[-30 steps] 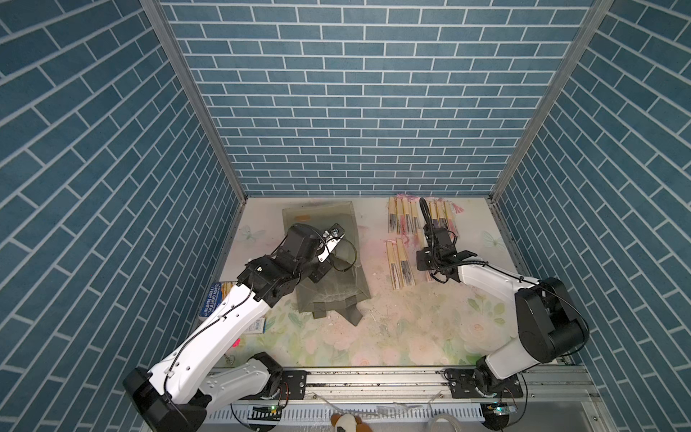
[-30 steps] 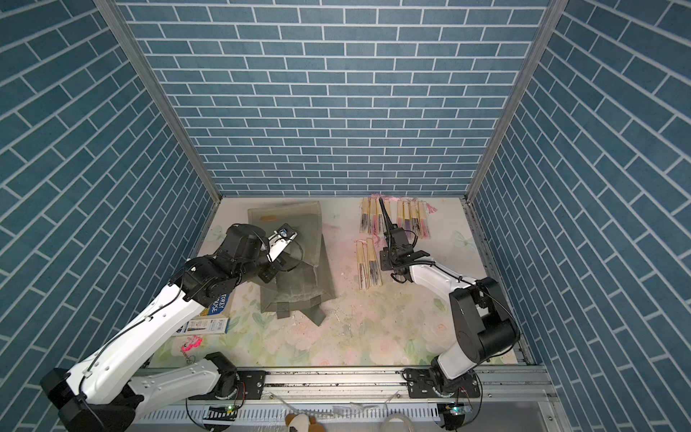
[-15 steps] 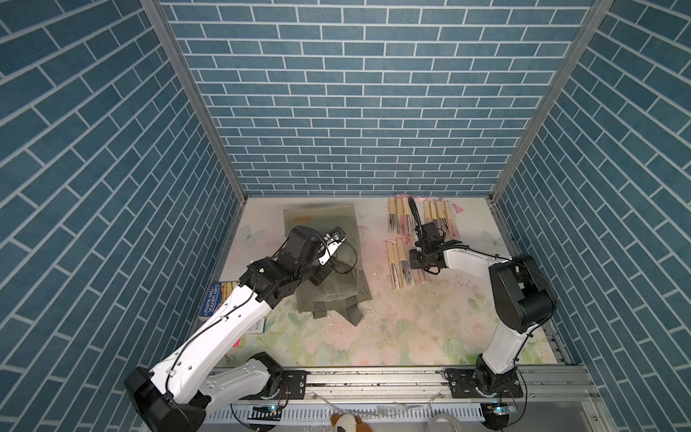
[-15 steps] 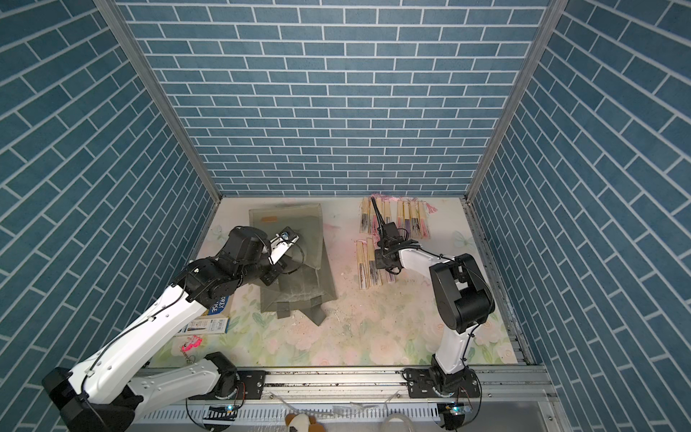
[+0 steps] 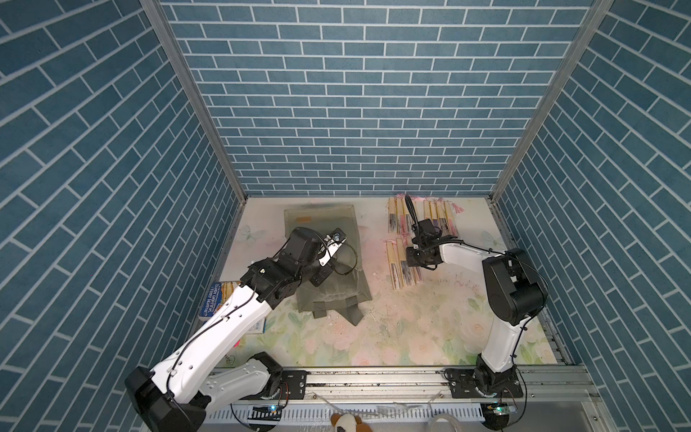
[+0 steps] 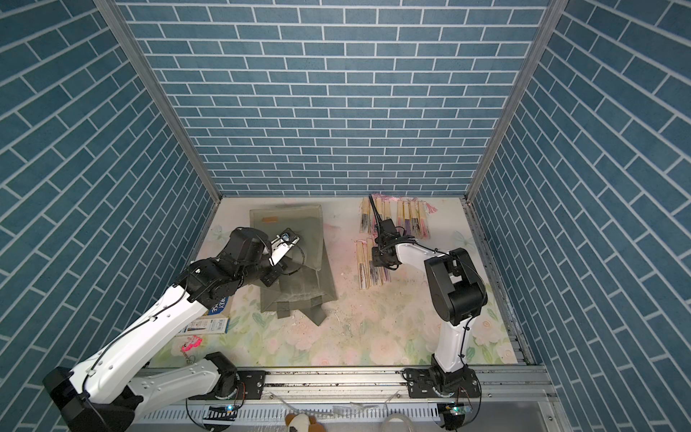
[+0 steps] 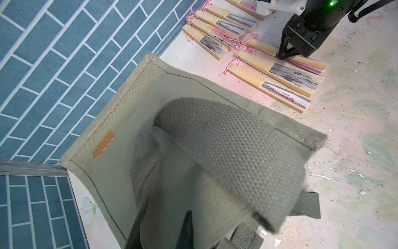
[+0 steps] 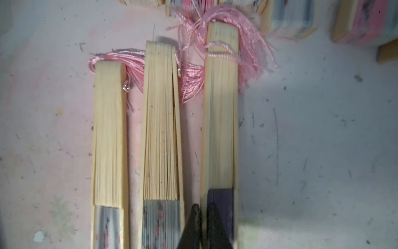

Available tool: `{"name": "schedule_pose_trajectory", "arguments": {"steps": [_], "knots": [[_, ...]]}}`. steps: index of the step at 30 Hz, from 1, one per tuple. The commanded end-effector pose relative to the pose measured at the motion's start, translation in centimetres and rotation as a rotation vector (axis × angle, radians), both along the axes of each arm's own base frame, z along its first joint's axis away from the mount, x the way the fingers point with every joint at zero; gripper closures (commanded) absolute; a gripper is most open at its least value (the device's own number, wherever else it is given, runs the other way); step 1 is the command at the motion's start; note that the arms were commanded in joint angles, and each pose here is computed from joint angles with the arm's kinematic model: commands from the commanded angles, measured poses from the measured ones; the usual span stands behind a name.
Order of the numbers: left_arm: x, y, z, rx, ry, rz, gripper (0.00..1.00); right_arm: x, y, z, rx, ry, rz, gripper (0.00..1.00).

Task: Take out the folding fans from the tote bags
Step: Place the folding fan at the center of the board, then move the folding fan to the center of the board.

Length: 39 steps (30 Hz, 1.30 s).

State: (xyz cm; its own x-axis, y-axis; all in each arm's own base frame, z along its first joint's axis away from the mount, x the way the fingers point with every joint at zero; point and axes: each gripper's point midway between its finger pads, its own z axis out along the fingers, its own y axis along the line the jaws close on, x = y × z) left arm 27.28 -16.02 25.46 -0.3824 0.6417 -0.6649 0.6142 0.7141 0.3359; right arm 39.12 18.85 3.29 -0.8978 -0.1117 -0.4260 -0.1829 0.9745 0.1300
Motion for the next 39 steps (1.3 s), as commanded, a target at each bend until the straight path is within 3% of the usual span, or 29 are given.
{"name": "schedule_pose_trajectory", "arguments": {"steps": [1,4,9,15,21,24,33,39], "knots": [[0.0,0.0,0.0,-0.009,-0.007,0.004,1.00,-0.8,0.1,1.3,0.030,0.030,-0.023,0.82],[0.0,0.0,-0.1,-0.008,-0.005,0.005,1.00,-0.8,0.0,2.6,0.038,0.005,-0.019,0.78],[0.0,0.1,-0.2,-0.006,-0.004,0.006,1.00,-1.0,0.5,4.5,0.087,-0.038,-0.006,0.80],[0.0,0.1,-0.2,-0.004,-0.003,0.008,1.00,-0.6,-0.2,4.6,0.069,-0.044,-0.025,0.97],[0.0,0.1,-0.2,-0.006,-0.005,0.007,1.00,0.4,-0.1,3.5,0.099,0.013,-0.048,1.00],[-0.1,0.1,-0.2,-0.007,-0.003,0.008,1.00,1.0,0.5,3.7,0.209,0.065,-0.040,1.00],[-0.1,0.0,-0.3,-0.009,-0.001,0.003,1.00,3.9,1.8,5.2,0.750,0.185,-0.004,1.00],[-0.2,0.0,-0.4,-0.010,0.000,0.002,1.00,4.7,1.8,4.1,0.850,0.241,0.012,1.00]]}}
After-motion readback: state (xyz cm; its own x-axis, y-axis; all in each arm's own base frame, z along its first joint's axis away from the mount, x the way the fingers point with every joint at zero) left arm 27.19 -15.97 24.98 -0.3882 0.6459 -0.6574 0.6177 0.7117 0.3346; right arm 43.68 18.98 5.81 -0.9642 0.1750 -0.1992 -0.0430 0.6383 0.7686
